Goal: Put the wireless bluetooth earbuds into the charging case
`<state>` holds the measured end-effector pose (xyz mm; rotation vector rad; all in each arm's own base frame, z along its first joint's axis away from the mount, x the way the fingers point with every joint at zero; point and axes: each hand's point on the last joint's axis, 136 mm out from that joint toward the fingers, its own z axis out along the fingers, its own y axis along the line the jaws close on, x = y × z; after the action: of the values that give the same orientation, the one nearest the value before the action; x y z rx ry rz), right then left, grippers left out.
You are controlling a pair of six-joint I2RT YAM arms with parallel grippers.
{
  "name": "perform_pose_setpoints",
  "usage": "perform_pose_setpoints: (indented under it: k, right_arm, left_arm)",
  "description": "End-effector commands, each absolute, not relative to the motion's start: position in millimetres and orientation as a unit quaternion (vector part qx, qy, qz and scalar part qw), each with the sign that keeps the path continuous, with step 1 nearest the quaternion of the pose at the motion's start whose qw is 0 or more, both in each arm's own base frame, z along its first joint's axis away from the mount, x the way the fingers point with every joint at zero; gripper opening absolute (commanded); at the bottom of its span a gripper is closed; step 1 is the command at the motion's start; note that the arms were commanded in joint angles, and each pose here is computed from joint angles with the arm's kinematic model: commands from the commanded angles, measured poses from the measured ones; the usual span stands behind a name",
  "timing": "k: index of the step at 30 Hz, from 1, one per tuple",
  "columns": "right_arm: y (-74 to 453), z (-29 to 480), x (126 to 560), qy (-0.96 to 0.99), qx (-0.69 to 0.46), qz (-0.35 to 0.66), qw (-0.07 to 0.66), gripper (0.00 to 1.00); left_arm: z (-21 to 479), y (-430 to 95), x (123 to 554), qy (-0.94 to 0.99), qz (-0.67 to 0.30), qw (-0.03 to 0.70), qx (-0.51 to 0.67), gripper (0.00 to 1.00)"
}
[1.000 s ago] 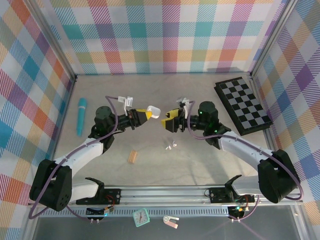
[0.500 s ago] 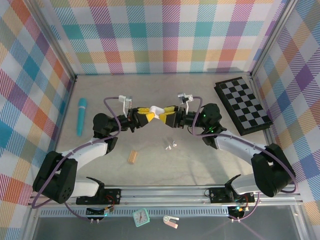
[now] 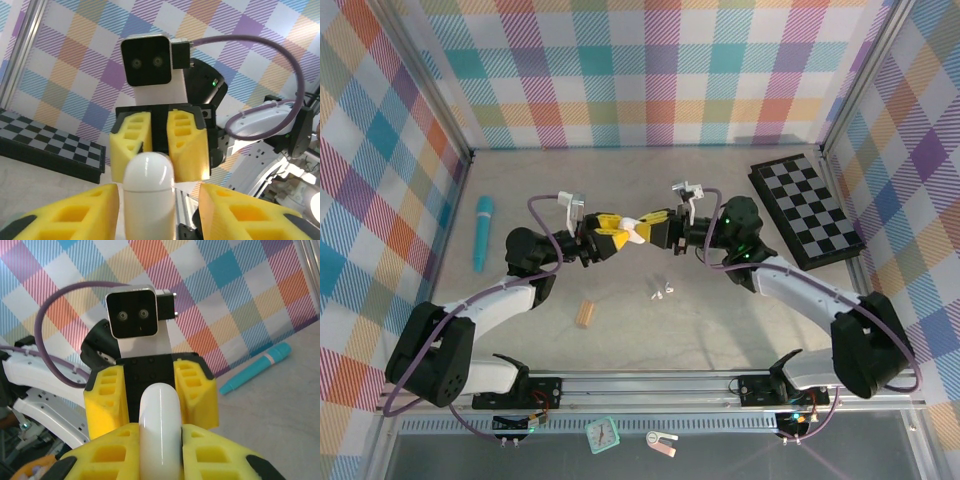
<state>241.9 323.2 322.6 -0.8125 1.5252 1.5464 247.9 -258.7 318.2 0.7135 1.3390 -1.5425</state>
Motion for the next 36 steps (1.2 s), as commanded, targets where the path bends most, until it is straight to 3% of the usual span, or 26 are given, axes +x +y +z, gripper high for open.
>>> perform_pose_setpoints:
  k: [1,8,12,19,23,36]
  right_arm:
    - [317.9,330.9,230.5,0.611,-0.372,0.56,0.418,0.08]
    - [303.8,329.3,216.7,0.644,-0.425,0.489,0.408,0.09]
    - [298.9,328.3,207.1,0.651,-0.456,0.466,0.389,0.09]
    - [296.9,328.8,192.0,0.638,-0.497,0.463,0.363,0.07]
    - [296.8,326.5,188.5,0.637,-0.502,0.465,0.356,0.07]
    - [297.1,321.7,190.3,0.636,-0.495,0.466,0.365,0.07]
  left_arm:
    - [328.1,-260.4,241.4,0.521,-0.603,0.506,0.329,0.56]
    - [300.9,-276.8,231.4,0.554,-0.527,0.508,0.397,0.69]
    - [281.5,-291.3,210.6,0.57,-0.475,0.484,0.465,0.7]
    - [281.5,-306.2,190.7,0.549,-0.516,0.434,0.494,0.64]
    - [285.5,-308.9,187.7,0.54,-0.521,0.433,0.5,0.55]
    - [305.5,-311.5,188.2,0.515,-0.55,0.449,0.48,0.41]
